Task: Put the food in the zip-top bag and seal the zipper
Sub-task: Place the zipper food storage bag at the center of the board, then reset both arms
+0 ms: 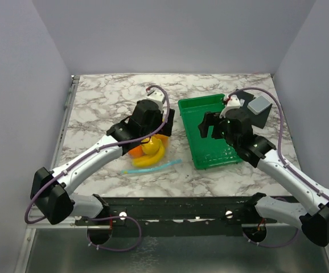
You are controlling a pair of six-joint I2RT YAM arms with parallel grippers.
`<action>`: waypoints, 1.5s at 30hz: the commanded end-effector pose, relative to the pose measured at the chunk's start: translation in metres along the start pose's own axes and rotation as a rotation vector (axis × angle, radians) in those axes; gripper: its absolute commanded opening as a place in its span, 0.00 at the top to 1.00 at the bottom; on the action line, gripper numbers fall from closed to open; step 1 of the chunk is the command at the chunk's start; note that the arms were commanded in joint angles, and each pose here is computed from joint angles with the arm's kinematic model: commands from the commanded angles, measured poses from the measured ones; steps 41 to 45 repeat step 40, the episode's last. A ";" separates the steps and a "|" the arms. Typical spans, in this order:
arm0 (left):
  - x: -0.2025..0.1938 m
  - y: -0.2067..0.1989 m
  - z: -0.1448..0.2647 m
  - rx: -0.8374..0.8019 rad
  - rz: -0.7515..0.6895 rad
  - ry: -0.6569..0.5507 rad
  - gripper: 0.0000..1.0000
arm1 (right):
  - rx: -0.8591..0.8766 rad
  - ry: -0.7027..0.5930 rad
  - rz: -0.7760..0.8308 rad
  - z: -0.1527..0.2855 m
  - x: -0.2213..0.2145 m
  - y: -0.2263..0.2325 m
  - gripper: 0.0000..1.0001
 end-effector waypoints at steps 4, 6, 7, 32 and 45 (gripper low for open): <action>0.020 0.070 0.005 0.145 0.143 -0.021 0.01 | 0.046 -0.002 -0.146 -0.001 0.019 -0.030 0.07; 0.024 0.094 0.010 0.229 0.185 -0.049 0.01 | 0.053 -0.007 -0.184 0.001 0.021 -0.042 0.07; 0.024 0.104 0.013 0.259 0.207 -0.060 0.01 | 0.046 -0.011 -0.206 0.001 0.021 -0.049 0.07; -0.003 0.130 0.057 0.283 0.248 -0.161 0.01 | 0.084 -0.352 -0.107 0.057 0.021 -0.063 0.05; 0.002 0.117 0.065 0.187 0.226 -0.190 0.01 | 0.116 -0.384 -0.095 0.065 0.025 -0.058 0.05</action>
Point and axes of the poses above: each gripper's point midway between its finger pads, its own z axis back along the fingers, its own y axis along the line the jaws close on, x = y × z, the point moved 3 cm from there along z, back along the fingers, and after that the axes turned 3 degrees about z, right-handed, at the moved point
